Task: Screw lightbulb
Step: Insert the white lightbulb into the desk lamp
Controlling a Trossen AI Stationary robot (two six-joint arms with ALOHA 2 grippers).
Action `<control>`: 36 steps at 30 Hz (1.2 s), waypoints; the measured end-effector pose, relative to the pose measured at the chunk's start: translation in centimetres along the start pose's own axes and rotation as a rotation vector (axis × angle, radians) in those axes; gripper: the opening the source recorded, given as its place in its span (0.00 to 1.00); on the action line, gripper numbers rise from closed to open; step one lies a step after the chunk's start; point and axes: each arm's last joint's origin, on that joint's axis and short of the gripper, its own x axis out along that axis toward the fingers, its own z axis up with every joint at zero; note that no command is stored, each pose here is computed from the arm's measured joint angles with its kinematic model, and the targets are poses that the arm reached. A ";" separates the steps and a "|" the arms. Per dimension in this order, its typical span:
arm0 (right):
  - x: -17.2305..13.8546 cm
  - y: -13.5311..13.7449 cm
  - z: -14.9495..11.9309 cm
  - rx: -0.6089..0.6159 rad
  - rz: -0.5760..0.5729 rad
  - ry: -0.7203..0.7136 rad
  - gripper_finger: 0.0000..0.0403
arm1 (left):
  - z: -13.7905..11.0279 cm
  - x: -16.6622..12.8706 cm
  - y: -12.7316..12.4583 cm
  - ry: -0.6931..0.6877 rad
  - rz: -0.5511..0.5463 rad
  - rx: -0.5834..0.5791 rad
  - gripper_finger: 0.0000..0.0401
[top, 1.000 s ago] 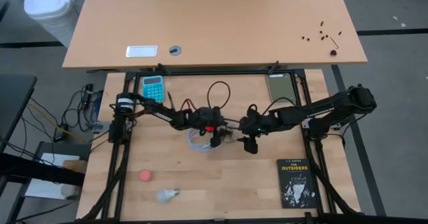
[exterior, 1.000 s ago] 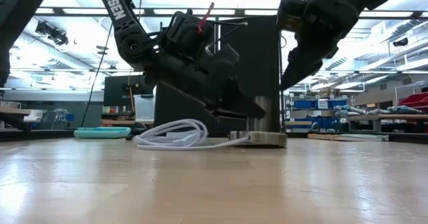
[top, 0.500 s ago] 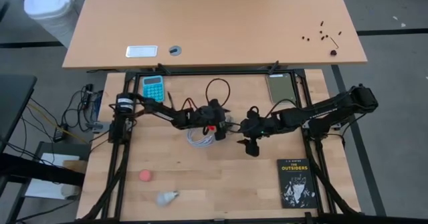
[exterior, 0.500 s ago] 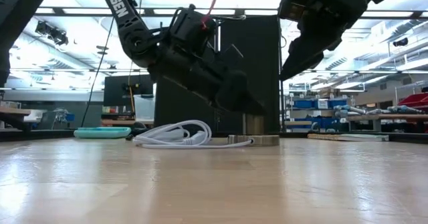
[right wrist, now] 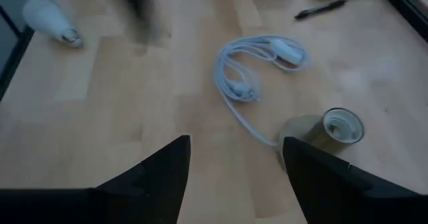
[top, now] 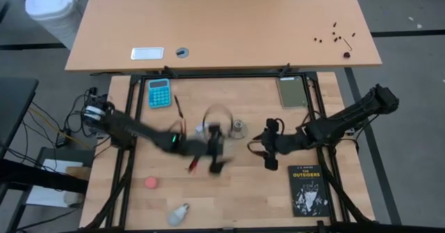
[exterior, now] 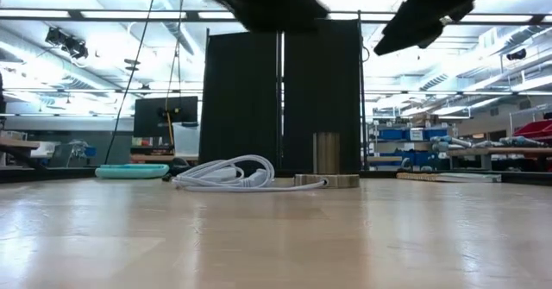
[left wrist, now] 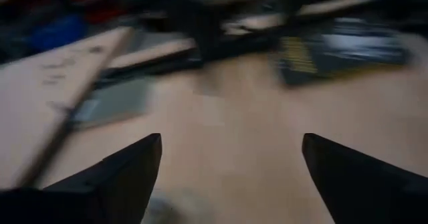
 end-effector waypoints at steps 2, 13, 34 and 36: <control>0.3 0.8 -0.4 0.006 0.013 0.014 0.62 | -0.2 -1.8 -4.1 0.036 -0.102 -0.019 0.89; 3.9 3.9 -2.6 -0.026 0.063 0.108 0.62 | -1.9 -9.9 -17.0 0.326 -0.303 -0.112 0.74; 3.8 4.4 -2.3 0.004 0.125 0.086 0.62 | -0.8 -9.5 -23.7 0.613 -0.445 0.264 0.71; 3.8 4.4 -2.3 0.004 0.124 0.086 0.62 | -1.0 -9.8 -23.9 0.616 -0.458 0.294 0.71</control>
